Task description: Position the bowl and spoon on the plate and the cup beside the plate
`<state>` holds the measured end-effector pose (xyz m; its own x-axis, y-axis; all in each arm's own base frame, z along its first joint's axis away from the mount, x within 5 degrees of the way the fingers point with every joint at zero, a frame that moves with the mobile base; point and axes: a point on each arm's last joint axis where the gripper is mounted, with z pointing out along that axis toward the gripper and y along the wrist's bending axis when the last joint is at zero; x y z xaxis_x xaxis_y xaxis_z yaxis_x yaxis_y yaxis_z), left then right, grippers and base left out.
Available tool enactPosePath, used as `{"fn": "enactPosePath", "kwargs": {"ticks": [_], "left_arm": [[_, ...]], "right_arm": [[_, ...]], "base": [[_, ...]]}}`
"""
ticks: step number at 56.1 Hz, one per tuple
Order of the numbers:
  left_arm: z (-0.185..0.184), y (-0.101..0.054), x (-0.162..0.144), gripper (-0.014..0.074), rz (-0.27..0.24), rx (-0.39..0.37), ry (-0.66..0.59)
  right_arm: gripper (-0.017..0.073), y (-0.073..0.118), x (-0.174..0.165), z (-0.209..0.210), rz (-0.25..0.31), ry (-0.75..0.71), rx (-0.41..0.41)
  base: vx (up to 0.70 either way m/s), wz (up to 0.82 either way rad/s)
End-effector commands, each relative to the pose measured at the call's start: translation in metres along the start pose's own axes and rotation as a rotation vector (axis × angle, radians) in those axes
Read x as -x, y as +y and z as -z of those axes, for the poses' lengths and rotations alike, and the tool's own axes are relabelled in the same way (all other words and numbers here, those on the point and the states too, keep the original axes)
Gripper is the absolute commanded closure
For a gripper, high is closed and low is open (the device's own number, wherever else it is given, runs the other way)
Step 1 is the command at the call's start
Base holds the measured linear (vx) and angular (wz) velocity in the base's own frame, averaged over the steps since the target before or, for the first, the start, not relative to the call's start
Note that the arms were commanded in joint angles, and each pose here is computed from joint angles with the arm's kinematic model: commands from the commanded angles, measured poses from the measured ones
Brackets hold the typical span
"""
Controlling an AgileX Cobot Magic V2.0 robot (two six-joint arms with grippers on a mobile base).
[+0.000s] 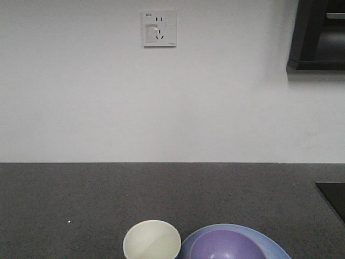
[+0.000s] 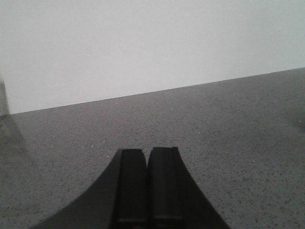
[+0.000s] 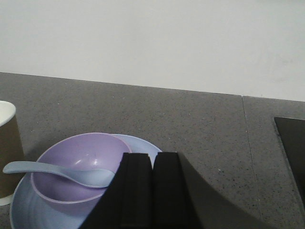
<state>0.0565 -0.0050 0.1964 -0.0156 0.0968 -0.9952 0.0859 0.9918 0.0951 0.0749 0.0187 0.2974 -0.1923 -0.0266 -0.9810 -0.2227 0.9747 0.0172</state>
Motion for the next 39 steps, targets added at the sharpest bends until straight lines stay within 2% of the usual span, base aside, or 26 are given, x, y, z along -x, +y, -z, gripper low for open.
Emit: {"fn": "enactPosePath", "kwargs": {"ticks": [1,36,39], "left_arm": [[0.0031,0.0020,0.0156,0.0596,0.006,0.017,-0.114],[0.0031,0.0020,0.0156,0.0596,0.006,0.017,-0.114],[0.0031,0.0020,0.0156,0.0596,0.006,0.017,-0.114]], "right_arm": [[0.0571,-0.0015,0.0155,0.0021,0.009,-0.095,-0.019],[0.0571,-0.0015,0.0155,0.0021,0.009,-0.095,-0.019],[0.0571,-0.0024,0.0158,0.0017,0.041,-0.097,-0.029]], "base": [[0.00,0.00],[0.00,0.00],[0.00,0.00]]}}
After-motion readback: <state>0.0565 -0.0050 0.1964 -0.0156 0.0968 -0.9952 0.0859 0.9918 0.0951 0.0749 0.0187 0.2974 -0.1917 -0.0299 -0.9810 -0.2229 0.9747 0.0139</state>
